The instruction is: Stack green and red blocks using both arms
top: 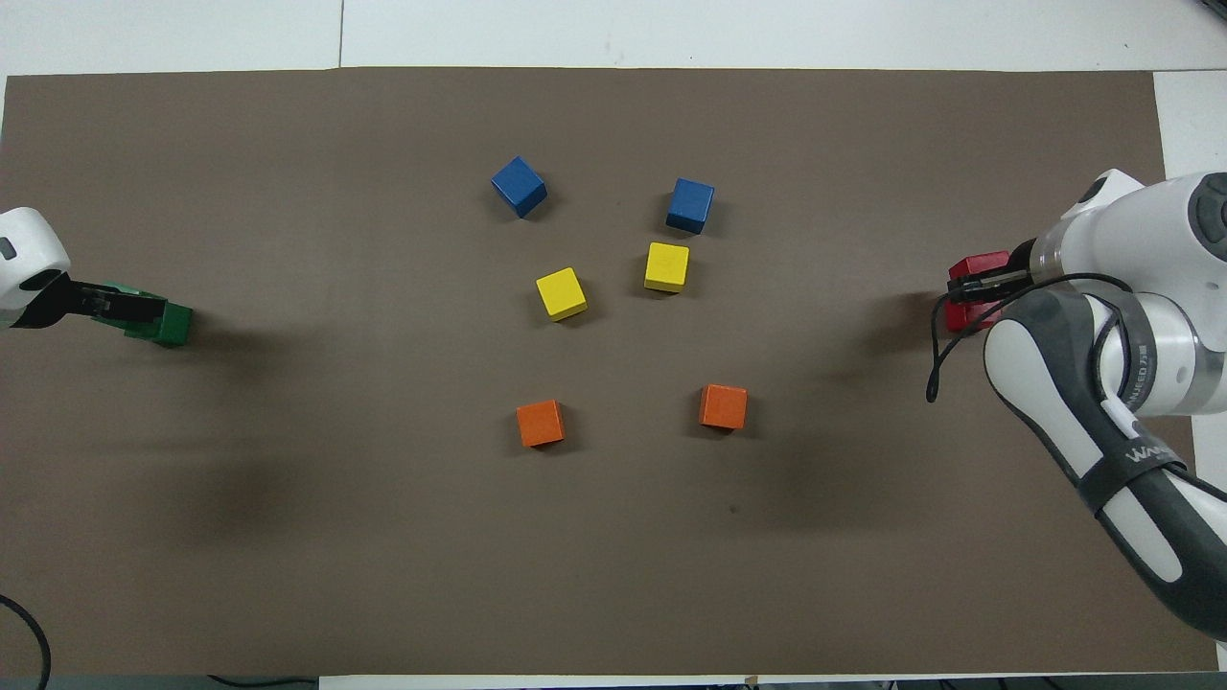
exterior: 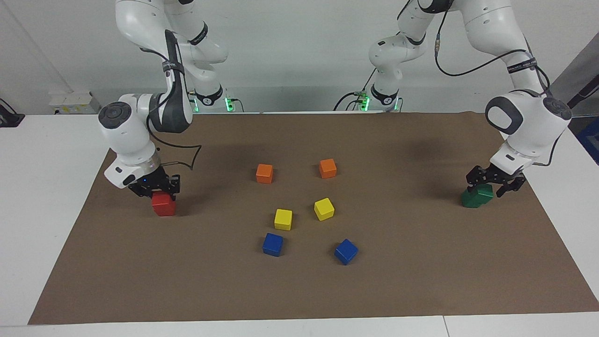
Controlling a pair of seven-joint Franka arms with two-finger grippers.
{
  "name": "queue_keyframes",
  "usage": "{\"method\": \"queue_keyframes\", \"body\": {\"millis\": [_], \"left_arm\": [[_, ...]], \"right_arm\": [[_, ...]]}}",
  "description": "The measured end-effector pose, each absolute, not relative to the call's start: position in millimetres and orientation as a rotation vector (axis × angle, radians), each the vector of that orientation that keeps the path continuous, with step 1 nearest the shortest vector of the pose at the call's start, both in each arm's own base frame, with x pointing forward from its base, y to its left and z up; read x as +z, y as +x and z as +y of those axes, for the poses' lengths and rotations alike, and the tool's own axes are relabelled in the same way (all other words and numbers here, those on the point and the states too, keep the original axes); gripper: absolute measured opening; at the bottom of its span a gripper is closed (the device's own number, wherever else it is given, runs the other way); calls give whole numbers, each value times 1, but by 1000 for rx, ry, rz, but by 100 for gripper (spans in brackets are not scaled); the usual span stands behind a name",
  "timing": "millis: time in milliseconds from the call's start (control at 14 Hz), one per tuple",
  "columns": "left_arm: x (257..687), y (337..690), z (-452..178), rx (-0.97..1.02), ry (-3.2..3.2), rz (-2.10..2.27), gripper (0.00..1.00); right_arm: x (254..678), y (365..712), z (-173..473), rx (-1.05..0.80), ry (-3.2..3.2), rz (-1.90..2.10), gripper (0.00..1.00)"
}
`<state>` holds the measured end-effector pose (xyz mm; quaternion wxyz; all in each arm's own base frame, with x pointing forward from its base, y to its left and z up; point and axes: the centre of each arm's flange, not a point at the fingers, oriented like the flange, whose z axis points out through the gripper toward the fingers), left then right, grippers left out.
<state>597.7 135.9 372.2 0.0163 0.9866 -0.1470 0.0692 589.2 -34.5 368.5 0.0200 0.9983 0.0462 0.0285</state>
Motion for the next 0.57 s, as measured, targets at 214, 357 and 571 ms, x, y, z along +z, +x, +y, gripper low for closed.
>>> {"method": "queue_keyframes", "body": {"millis": [214, 357, 571], "left_arm": [[390, 605, 132, 224, 3063, -475, 100], [413, 609, 129, 220, 3057, -489, 100], [451, 609, 128, 206, 3052, -483, 100]], "right_arm": [[368, 589, -35, 87, 3100, 101, 55], [367, 588, -37, 86, 3101, 72, 55], [367, 588, -46, 95, 3101, 41, 55]]}}
